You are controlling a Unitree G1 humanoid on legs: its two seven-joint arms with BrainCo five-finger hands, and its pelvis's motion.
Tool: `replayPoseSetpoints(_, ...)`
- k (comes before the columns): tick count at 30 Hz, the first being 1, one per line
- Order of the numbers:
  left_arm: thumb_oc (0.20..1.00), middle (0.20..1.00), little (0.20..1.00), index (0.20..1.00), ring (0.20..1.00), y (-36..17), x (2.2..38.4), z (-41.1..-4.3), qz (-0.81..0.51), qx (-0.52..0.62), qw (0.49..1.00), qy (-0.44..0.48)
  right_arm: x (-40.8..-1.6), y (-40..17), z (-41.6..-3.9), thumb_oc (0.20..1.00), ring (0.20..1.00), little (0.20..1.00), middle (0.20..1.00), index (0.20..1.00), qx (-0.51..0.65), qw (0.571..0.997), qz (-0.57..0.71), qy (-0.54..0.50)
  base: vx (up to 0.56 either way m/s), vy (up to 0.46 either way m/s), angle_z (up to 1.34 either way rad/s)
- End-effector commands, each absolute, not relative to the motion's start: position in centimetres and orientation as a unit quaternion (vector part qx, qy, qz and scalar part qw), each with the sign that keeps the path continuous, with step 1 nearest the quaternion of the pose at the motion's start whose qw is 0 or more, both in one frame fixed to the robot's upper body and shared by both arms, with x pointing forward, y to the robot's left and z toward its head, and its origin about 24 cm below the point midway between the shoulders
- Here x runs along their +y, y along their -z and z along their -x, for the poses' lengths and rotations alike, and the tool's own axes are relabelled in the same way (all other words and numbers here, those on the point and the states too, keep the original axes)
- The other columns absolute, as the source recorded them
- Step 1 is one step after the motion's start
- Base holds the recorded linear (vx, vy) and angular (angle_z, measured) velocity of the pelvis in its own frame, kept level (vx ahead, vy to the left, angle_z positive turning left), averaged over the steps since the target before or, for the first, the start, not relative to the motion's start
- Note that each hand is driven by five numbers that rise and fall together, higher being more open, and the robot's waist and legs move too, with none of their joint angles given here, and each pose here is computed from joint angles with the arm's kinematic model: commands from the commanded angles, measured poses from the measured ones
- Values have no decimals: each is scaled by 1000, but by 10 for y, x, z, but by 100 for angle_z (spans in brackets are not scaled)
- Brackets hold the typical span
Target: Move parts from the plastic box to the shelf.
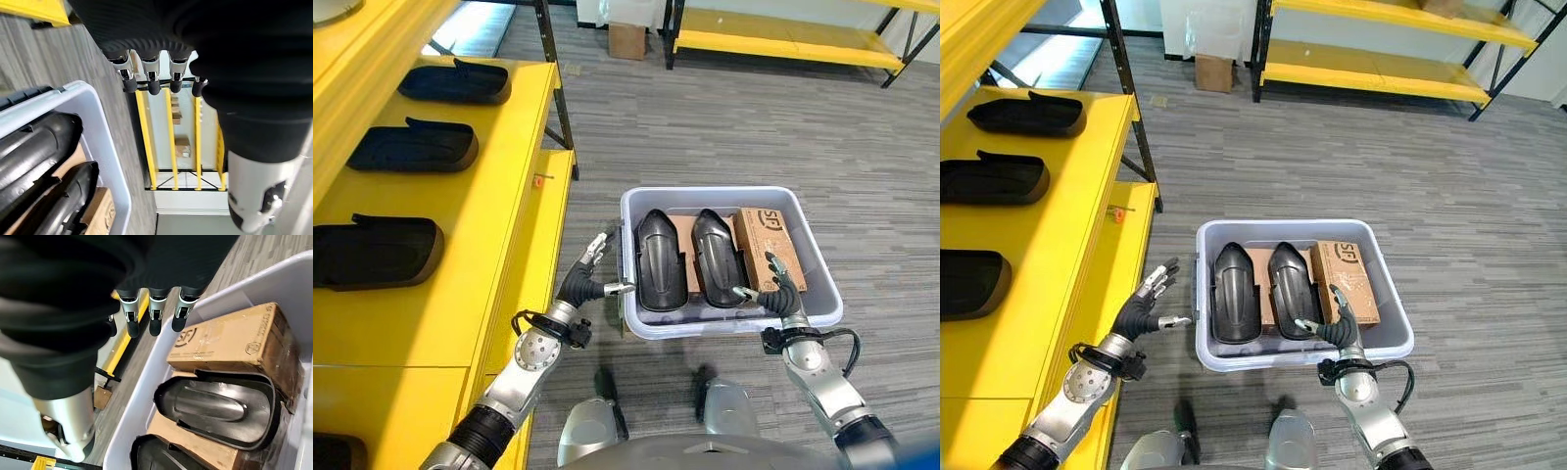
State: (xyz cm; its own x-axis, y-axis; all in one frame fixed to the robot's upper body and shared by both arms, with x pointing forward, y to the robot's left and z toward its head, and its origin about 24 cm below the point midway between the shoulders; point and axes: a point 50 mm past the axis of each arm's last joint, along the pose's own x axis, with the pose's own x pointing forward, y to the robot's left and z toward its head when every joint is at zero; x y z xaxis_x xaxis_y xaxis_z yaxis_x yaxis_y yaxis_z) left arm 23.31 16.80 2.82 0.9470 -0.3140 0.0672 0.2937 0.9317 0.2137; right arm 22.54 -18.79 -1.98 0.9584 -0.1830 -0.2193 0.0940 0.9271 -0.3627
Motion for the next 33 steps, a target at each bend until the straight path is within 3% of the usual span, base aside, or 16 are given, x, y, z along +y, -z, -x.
replayPoseSetpoints(1, 1000, 1000, 1000, 1000, 1000, -46, 156, -229, -79, -102, 977, 171, -189, 3, -240, 1000, 1000, 1000, 1000, 1000, 83, 979, 174, 69, 110, -249, 32)
replayPoseSetpoints(20, 1000, 1000, 1000, 1000, 1000, -51, 151, -228, -26, -126, 985, 115, -191, -15, -257, 1000, 1000, 1000, 1000, 1000, 60, 976, 207, 36, 49, -82, 7)
replayPoseSetpoints(26, 1000, 1000, 1000, 1000, 1000, -61, 156, -234, 71, -132, 986, 69, -185, -15, -262, 1000, 1000, 1000, 1000, 1000, 59, 974, 215, 33, -6, 10, 0)
replayPoseSetpoints(33, 1000, 1000, 1000, 1000, 1000, -103, 151, -237, 80, -225, 968, 82, -178, -32, -278, 1000, 1000, 1000, 1000, 1000, 18, 975, 220, 32, -91, -14, 3)
